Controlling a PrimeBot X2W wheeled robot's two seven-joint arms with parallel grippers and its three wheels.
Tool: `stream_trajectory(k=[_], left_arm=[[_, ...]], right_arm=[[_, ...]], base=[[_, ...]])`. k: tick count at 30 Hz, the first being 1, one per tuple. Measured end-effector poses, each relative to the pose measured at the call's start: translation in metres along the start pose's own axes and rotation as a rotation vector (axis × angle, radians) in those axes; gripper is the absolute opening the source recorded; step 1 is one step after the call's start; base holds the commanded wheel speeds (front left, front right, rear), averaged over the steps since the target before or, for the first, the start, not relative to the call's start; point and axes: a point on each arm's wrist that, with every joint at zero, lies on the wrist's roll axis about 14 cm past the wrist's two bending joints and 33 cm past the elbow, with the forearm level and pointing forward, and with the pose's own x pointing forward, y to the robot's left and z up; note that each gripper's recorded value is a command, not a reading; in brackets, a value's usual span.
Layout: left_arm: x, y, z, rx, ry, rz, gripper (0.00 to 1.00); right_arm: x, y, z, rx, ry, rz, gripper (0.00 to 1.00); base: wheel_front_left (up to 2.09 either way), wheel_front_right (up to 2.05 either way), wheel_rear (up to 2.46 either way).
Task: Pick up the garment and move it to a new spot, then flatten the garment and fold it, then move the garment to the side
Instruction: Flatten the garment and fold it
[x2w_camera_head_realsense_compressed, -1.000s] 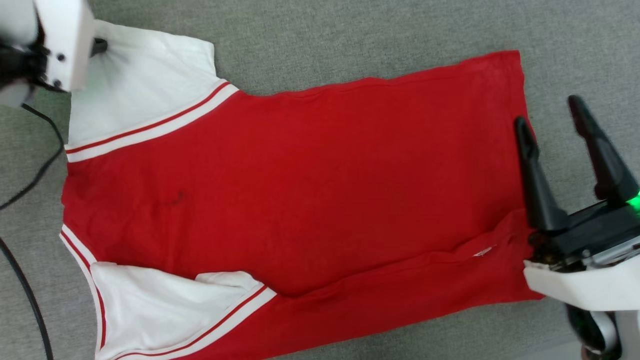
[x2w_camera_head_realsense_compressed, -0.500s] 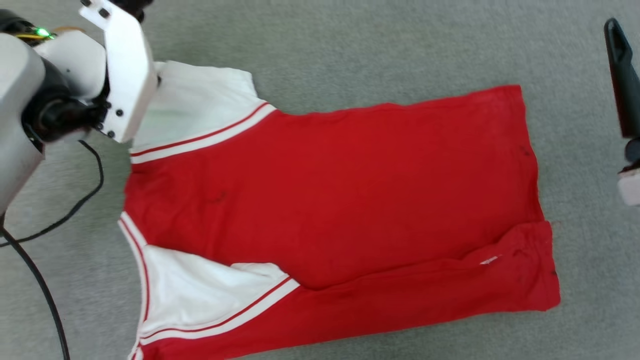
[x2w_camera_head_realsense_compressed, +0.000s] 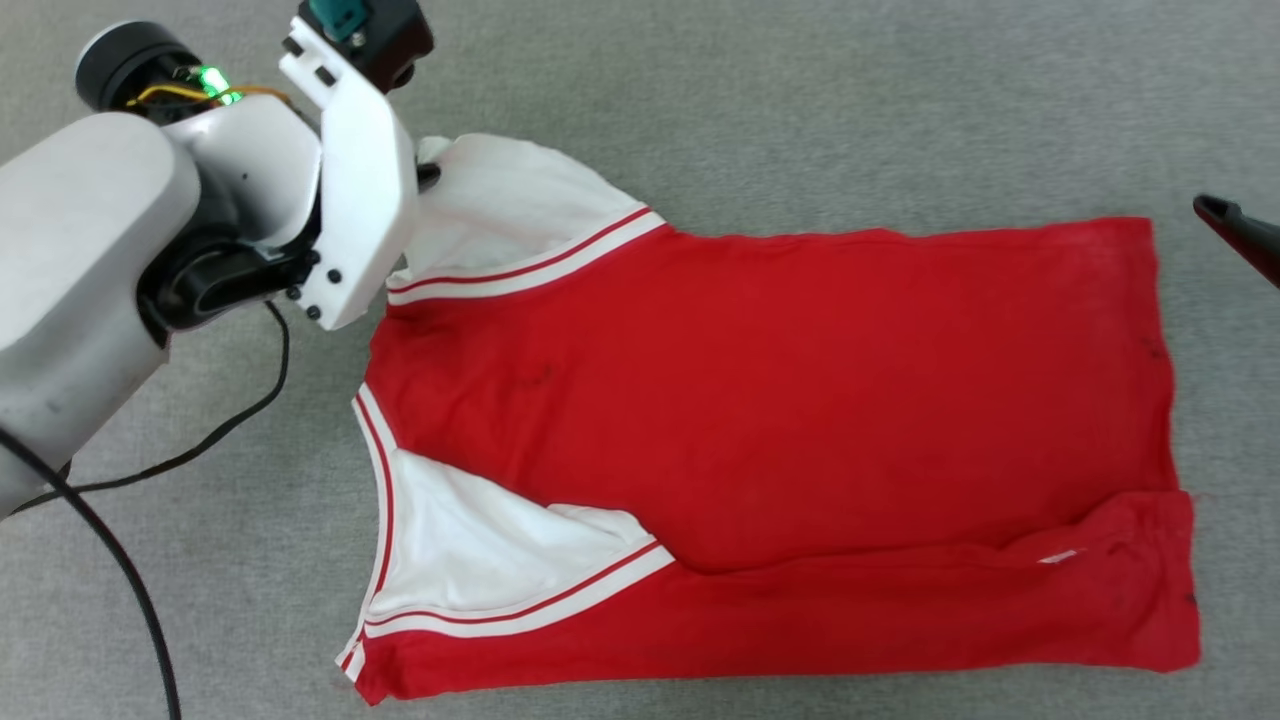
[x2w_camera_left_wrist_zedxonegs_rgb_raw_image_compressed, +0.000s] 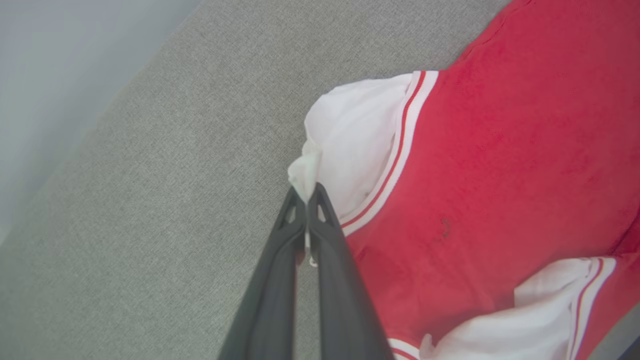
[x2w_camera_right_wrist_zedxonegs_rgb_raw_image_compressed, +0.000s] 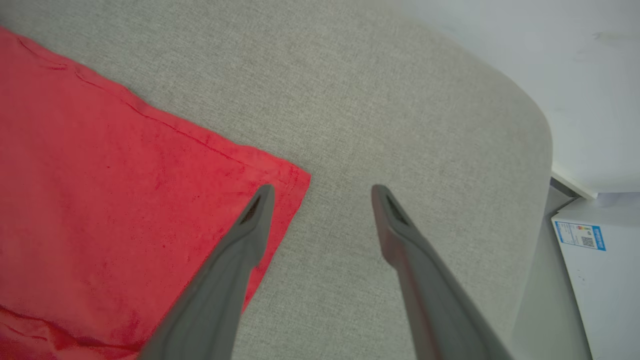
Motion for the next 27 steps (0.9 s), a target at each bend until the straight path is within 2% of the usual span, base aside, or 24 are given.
stream_trajectory(k=[4,9,14,20,21,22,23,27], left_arm=[[0.005,-0.002,0.003,0.008,-0.019,-0.01,0.0],[0.013,0.0,0.003,0.013,-0.032,-0.021,0.0],[0.024,0.007,-0.007,0.007,-0.017,-0.021,0.0],[0.029,0.009,-0.012,0.003,-0.007,-0.023,0.0],[0.029,0.009,-0.012,0.004,-0.009,-0.022,0.0],[0.028,0.009,-0.01,0.005,-0.016,-0.02,0.0],[0.028,0.009,-0.01,0.005,-0.016,-0.02,0.0],[0.015,0.009,0.003,0.012,-0.067,-0.003,0.0]], right_arm=[[0.02,0.009,-0.017,0.043,0.176,0.075,1.0],[0.049,0.025,-0.034,0.078,0.307,0.144,1.0],[0.083,0.05,-0.059,0.119,0.387,0.208,1.0],[0.093,0.057,-0.071,0.111,0.422,0.231,1.0],[0.093,0.055,-0.071,0.12,0.414,0.227,0.47],[0.092,0.052,-0.07,0.129,0.403,0.22,0.05],[0.092,0.052,-0.07,0.129,0.403,0.22,0.0],[0.086,0.046,-0.057,0.15,0.315,0.191,0.0]], base=[[0.0,0.0,0.0],[0.0,0.0,0.0],[0.0,0.0,0.0],[0.0,0.0,0.0],[0.0,0.0,0.0],[0.0,0.0,0.0],[0.0,0.0,0.0],[0.0,0.0,0.0]])
